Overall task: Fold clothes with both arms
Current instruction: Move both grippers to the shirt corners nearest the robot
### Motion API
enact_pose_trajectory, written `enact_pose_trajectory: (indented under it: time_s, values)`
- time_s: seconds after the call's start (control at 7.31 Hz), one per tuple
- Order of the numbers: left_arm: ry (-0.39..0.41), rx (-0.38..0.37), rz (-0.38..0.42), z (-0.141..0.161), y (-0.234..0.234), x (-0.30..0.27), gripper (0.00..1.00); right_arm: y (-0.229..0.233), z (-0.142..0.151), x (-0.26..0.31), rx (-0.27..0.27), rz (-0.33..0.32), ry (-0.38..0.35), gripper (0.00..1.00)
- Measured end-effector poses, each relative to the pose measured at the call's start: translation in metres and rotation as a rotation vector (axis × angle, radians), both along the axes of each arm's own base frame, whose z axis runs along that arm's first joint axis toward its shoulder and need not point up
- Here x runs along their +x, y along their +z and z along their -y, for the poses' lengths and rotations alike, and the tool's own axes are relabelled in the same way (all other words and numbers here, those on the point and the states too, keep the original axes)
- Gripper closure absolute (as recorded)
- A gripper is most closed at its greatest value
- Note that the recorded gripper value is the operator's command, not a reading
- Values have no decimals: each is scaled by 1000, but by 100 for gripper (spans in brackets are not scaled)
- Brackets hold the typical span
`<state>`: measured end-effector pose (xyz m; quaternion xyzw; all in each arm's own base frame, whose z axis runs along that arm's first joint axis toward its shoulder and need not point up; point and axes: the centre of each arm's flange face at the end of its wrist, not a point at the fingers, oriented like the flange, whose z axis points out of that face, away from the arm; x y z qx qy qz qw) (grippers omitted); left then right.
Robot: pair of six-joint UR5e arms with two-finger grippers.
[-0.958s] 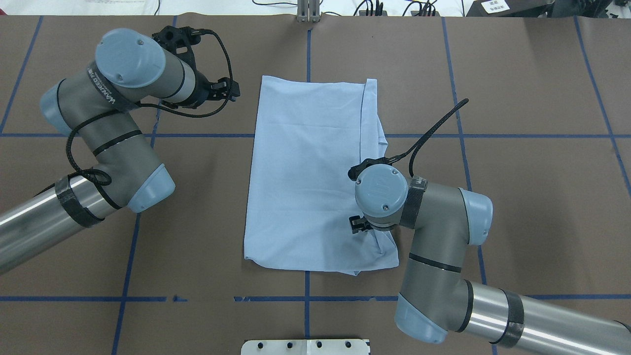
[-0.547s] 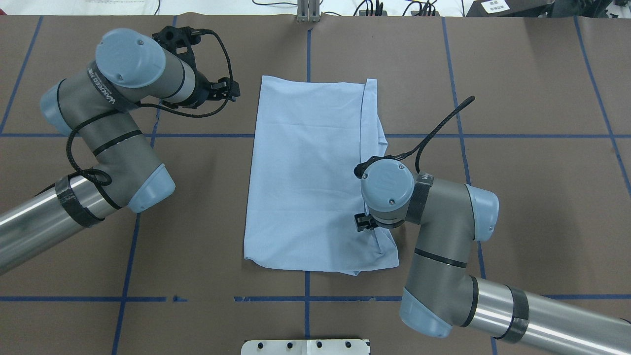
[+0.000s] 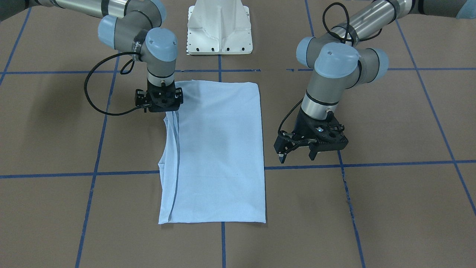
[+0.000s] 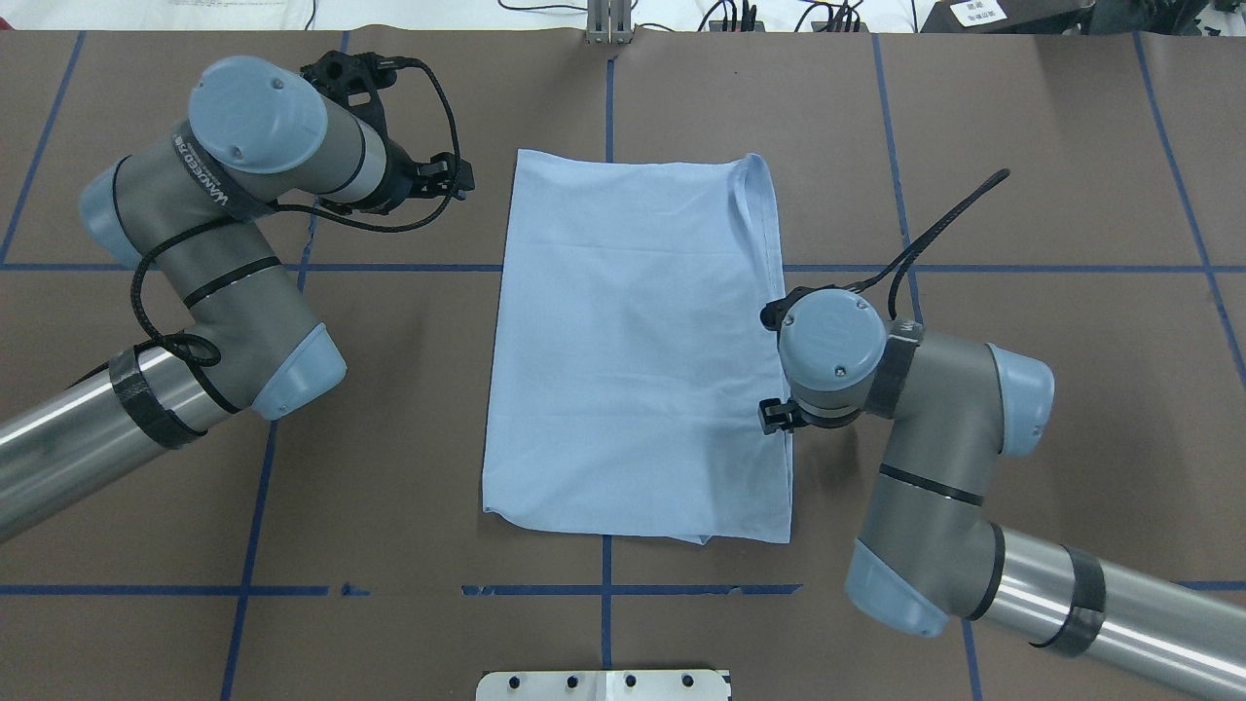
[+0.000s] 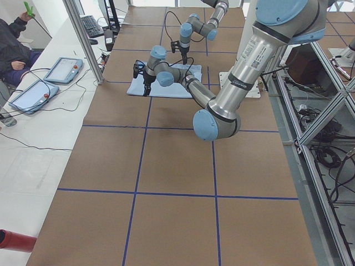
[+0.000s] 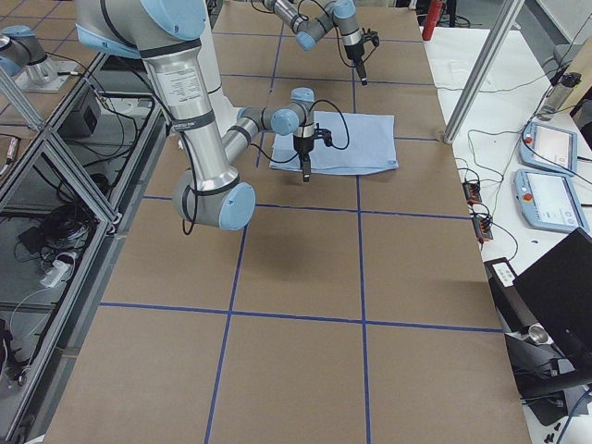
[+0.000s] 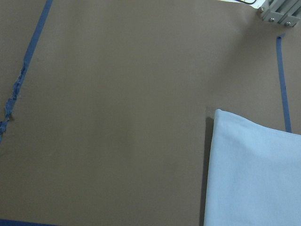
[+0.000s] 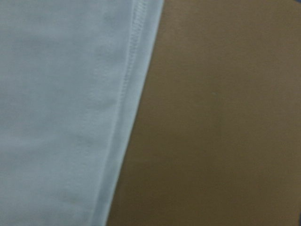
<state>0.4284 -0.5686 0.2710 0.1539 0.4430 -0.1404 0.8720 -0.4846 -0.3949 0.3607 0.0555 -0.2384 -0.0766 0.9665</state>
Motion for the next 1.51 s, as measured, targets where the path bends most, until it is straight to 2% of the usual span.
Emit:
enact_pose_trajectory:
  time_s: [0.27, 0.55, 0.68, 0.96, 1.09, 1.23, 1.51]
  values:
    - [0, 0, 0, 0, 0, 0, 0, -9, 6, 35, 9, 6, 3, 0]
    - [11, 7, -13, -6, 3, 4, 0, -47, 12, 35, 30, 63, 9, 0]
    - [33, -13, -53, -26, 16, 14, 0, -66, 9, 39, 40, 104, 14, 0]
    - [69, -167, -235, -83, 39, 19, 0, -99, -1, 51, 32, 213, 27, 0]
    - [70, -249, -298, -121, 36, 21, 0, -109, -5, 53, 3, 275, 34, 0]
    - [53, -329, -320, -162, 27, 28, 0, -114, -9, 55, -28, 313, 48, 0]
    - [-16, -475, -262, -235, 1, 63, 1, -117, -11, 56, -50, 361, 75, 0]
